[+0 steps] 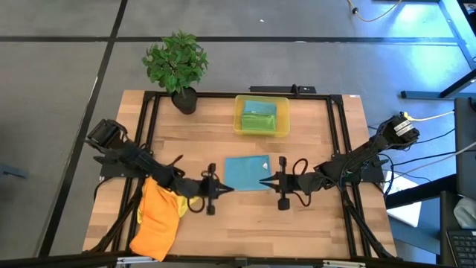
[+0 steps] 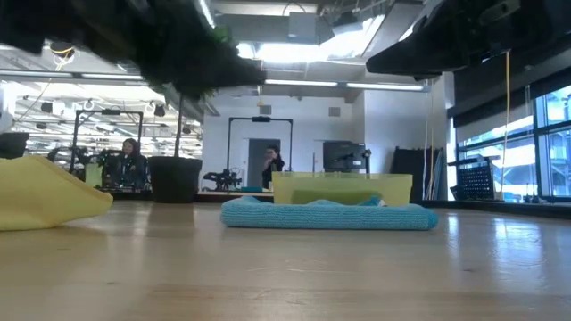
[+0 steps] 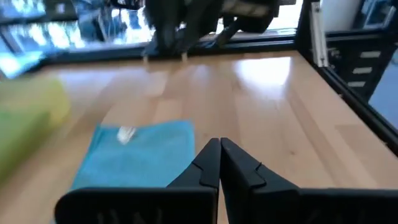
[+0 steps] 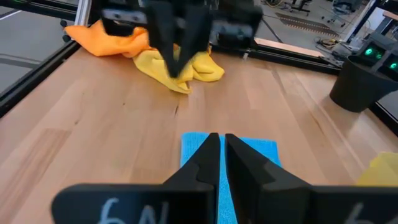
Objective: Fold microfiber towels
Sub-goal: Fold the blue microfiber towel
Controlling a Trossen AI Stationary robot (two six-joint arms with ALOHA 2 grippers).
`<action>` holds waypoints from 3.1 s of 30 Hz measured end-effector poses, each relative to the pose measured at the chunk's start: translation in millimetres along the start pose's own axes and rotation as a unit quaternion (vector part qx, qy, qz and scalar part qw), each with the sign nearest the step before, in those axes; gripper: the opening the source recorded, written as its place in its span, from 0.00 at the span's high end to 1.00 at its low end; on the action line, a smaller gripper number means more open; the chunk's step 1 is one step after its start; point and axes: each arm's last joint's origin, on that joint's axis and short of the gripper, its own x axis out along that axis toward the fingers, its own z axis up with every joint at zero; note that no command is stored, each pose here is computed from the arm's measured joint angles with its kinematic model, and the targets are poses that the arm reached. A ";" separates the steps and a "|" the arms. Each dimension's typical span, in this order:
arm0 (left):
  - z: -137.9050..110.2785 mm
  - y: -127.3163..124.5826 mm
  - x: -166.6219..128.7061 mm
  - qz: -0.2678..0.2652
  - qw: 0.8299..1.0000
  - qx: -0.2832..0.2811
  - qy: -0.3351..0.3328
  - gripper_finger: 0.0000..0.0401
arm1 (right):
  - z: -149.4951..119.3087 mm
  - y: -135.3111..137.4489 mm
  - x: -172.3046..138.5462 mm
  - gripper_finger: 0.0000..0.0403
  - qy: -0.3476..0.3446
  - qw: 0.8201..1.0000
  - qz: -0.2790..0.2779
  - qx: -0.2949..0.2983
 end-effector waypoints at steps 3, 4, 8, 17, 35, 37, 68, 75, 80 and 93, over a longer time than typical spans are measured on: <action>-7.2 10.1 1.1 0.014 0.999 -0.046 0.009 1.00 | -0.1 -1.5 0.8 0.93 0.001 1.000 -0.003 0.000; -7.1 11.0 1.7 0.016 0.998 -0.053 0.010 1.00 | -0.2 -2.7 1.3 0.93 0.001 1.000 -0.005 0.000; 3.7 3.4 5.5 -0.009 0.999 -0.052 0.013 0.99 | -2.8 -6.9 3.3 0.93 0.011 1.000 -0.014 0.000; 16.2 -17.1 16.1 -0.022 0.999 0.009 0.030 0.99 | -15.2 -7.9 6.0 0.93 0.027 1.000 0.001 0.006; 2.7 -16.4 20.9 -0.024 0.997 0.030 0.070 0.99 | -28.6 13.9 45.0 0.70 0.027 0.997 0.046 -0.058; 3.0 -15.8 21.3 -0.023 0.997 0.029 0.069 1.00 | -26.8 15.4 49.0 0.64 0.027 0.997 0.037 -0.060; 11.7 -27.2 18.2 -0.055 0.998 -0.023 0.019 1.00 | -16.4 2.7 50.6 0.56 0.036 0.995 -0.014 -0.095; 12.6 -12.3 26.8 -0.037 0.999 -0.019 0.021 0.92 | 13.4 5.9 7.7 0.58 0.035 0.998 -0.039 -0.041; 2.5 -13.3 45.0 -0.043 0.998 0.000 0.040 0.81 | 13.3 7.4 -10.6 0.62 0.027 0.999 -0.022 -0.003; -14.4 -15.7 98.1 0.022 0.977 0.052 0.207 0.74 | -9.1 -6.9 -7.3 0.67 0.097 0.991 -0.080 0.051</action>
